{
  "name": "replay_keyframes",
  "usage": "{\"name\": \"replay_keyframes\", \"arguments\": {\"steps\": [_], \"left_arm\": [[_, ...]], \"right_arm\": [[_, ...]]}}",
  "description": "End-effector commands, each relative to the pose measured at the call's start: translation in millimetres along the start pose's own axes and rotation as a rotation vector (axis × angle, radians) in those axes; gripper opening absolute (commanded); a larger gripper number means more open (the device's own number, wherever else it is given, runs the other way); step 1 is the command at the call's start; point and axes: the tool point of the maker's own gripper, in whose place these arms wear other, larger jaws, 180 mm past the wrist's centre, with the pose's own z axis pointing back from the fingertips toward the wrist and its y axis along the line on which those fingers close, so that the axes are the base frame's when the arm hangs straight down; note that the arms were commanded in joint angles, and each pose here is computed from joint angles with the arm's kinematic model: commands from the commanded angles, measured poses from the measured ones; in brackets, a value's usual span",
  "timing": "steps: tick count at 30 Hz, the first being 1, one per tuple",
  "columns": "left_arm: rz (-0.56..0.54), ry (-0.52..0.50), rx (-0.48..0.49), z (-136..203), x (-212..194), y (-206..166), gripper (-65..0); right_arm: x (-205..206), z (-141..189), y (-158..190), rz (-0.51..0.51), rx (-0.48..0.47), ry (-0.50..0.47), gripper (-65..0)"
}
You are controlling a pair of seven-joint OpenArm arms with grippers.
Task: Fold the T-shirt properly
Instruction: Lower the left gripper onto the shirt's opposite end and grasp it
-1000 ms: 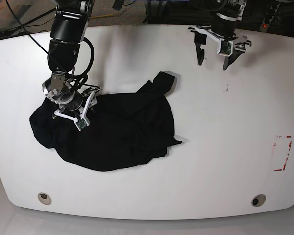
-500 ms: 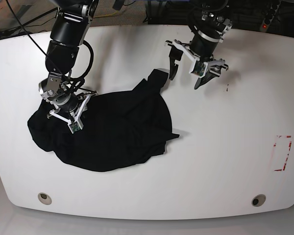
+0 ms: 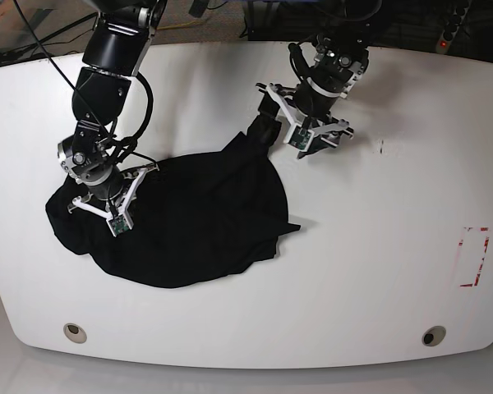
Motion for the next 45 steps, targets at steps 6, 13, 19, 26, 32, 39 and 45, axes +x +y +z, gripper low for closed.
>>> {"name": "replay_keyframes", "arguments": {"steps": [6,13,19,26,32,39,45], "left_arm": [[-0.033,-0.007,-0.058,-13.8,1.3,-19.1,-21.7],[-0.058,0.025,-0.076,-27.3,-8.4,-22.1,-21.9],[-0.079,0.022,-0.088,-34.0,-5.1,-24.7,-22.2],[-0.090,0.045,-0.080,-43.9,-10.7,-18.4,-38.9],[-0.096,0.066,-0.074,-48.9,-16.5,-14.4,-43.9],[-0.098,0.067,-0.074,-49.1,-17.4,-14.2,-54.3],[-0.098,0.070,-0.072,-49.7,-18.4,-13.2,-64.2]], "right_arm": [[22.2,17.3,-26.9,0.005,-0.080,-0.038,-47.7],[-2.7,11.8,-32.4,-0.114,-0.084,0.000,-17.3],[-14.3,2.7,-23.7,-0.203,-0.031,-0.001,-16.8],[-20.4,-14.3,-6.0,-0.287,0.060,0.012,-16.8],[-19.5,-24.0,-0.2,-0.314,0.093,0.018,-17.0],[-7.8,-26.9,-0.9,-0.311,0.098,-0.001,-26.6],[-5.3,-38.1,1.9,-0.329,0.127,0.014,-50.6]]}}
